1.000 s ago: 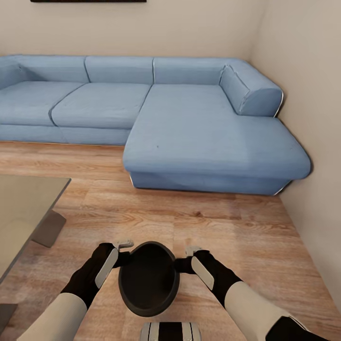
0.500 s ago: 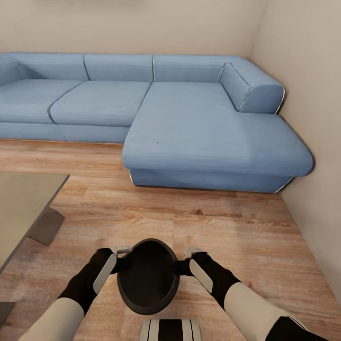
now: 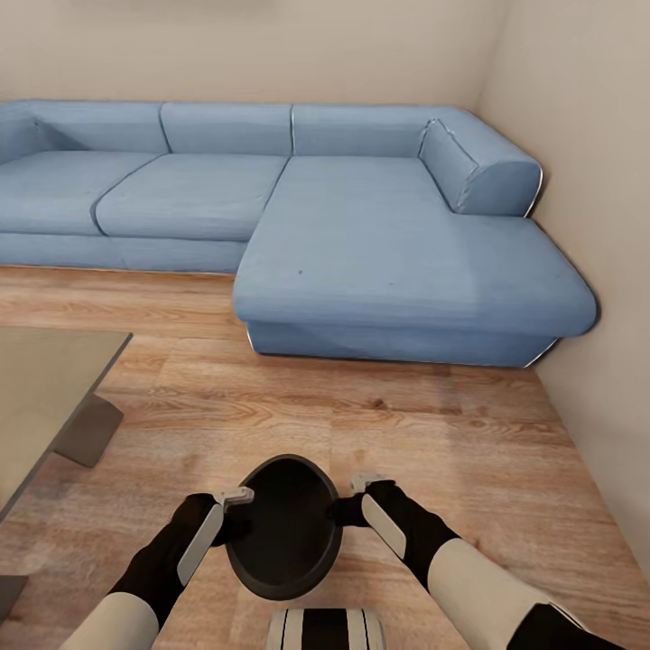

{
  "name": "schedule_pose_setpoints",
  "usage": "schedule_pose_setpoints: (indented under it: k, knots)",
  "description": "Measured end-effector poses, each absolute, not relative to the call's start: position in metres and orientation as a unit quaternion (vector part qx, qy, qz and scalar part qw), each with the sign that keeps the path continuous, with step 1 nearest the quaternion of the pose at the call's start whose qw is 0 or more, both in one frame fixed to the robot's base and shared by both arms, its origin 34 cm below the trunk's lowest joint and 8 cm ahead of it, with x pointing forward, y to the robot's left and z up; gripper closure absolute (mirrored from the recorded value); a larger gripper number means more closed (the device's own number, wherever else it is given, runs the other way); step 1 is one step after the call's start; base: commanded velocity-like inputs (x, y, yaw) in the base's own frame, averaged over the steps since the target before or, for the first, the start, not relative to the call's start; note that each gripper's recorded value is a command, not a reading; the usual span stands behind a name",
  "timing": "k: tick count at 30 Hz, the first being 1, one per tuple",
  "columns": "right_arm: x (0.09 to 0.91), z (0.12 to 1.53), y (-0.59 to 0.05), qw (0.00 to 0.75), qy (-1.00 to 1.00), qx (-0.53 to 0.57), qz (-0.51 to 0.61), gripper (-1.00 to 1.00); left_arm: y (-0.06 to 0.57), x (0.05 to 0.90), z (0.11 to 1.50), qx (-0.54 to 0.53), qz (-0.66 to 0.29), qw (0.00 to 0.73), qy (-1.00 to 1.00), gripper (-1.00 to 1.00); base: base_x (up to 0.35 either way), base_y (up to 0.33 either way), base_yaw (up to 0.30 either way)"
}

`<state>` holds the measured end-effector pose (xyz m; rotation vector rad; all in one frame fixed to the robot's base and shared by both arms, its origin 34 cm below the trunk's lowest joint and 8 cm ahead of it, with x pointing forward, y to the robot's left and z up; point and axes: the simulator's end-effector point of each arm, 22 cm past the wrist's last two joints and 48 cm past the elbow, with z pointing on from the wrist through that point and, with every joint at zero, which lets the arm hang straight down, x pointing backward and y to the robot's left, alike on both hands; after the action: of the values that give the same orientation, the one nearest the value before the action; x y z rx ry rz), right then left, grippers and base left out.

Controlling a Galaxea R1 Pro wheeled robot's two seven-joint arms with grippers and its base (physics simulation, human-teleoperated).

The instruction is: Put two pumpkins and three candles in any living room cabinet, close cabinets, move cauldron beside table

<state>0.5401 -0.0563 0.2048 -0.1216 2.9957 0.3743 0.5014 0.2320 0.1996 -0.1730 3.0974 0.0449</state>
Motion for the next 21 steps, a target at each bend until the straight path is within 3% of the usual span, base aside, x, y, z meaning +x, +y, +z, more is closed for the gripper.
schedule_pose_setpoints:
  k: [21]
  knots:
    - [0.539, 0.194, -0.068, 0.078, 0.99, -0.056, 0.1, -1.0, 0.232, 0.502, 0.2, -0.056, 0.014, 0.02, 0.998, -1.0, 0.0, 0.0, 0.0]
